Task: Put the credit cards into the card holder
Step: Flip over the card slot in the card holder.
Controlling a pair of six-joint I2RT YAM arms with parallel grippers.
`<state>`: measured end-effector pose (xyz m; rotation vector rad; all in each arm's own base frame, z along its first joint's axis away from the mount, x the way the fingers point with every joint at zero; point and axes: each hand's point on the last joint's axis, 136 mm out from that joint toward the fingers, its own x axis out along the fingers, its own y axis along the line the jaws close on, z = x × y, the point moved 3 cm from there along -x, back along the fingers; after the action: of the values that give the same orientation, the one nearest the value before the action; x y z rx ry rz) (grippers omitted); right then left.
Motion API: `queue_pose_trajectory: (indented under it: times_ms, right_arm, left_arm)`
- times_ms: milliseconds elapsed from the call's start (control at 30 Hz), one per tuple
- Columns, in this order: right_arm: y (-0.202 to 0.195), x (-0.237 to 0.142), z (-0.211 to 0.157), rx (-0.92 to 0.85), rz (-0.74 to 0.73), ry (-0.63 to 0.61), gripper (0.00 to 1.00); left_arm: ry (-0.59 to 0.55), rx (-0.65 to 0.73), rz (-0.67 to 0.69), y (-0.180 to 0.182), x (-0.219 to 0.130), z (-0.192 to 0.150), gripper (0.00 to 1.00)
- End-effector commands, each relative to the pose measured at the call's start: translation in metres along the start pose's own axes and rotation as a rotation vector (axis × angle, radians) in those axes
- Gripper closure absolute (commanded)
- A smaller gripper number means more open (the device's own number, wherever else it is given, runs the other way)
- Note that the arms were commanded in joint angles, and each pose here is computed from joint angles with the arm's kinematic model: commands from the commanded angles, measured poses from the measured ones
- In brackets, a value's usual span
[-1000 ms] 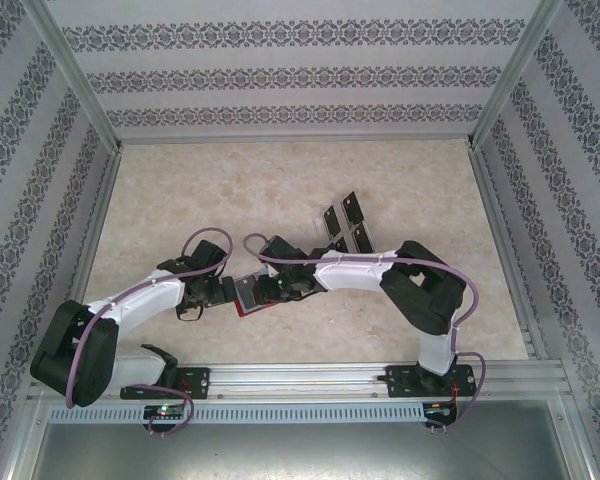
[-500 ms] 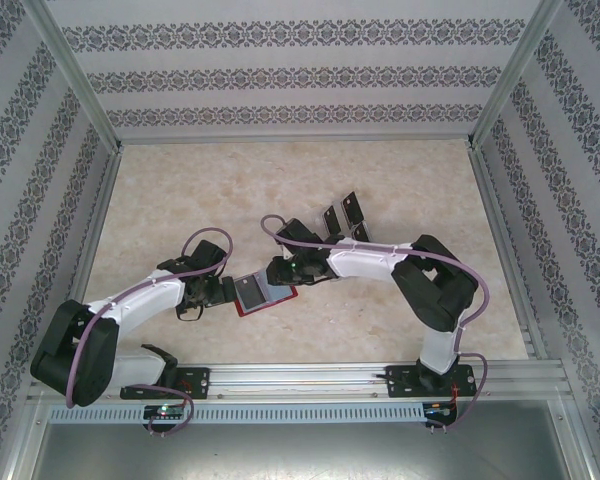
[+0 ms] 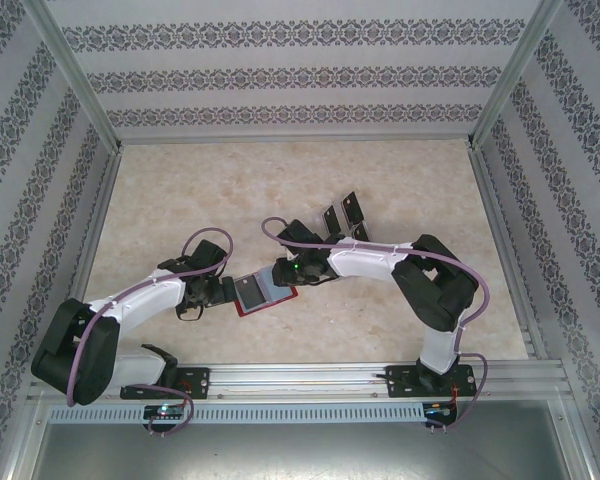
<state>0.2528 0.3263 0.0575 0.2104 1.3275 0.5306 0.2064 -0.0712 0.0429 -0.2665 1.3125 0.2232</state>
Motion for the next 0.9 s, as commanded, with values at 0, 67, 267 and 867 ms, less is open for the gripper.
queue_pose_trajectory:
  times_ms: [0, 67, 267, 867]
  right_arm:
    - [-0.008, 0.001, 0.0, -0.006, -0.035, 0.005, 0.68]
    - [-0.008, 0.004, -0.002, -0.006, -0.031, 0.015, 0.68]
    - [-0.001, 0.007, -0.003, -0.016, -0.012, 0.027, 0.68]
    - [0.022, 0.009, -0.009, -0.041, 0.037, 0.04, 0.68]
  left_arm:
    - [0.003, 0.004, -0.015, -0.006, 0.003, 0.001, 0.0]
    - [0.003, 0.005, -0.016, -0.006, 0.003, 0.001, 0.0]
    - [0.003, 0.008, -0.017, -0.008, 0.002, 0.002, 0.0]
    - [0.004, 0.003, -0.028, -0.01, 0.003, 0.003, 0.0]
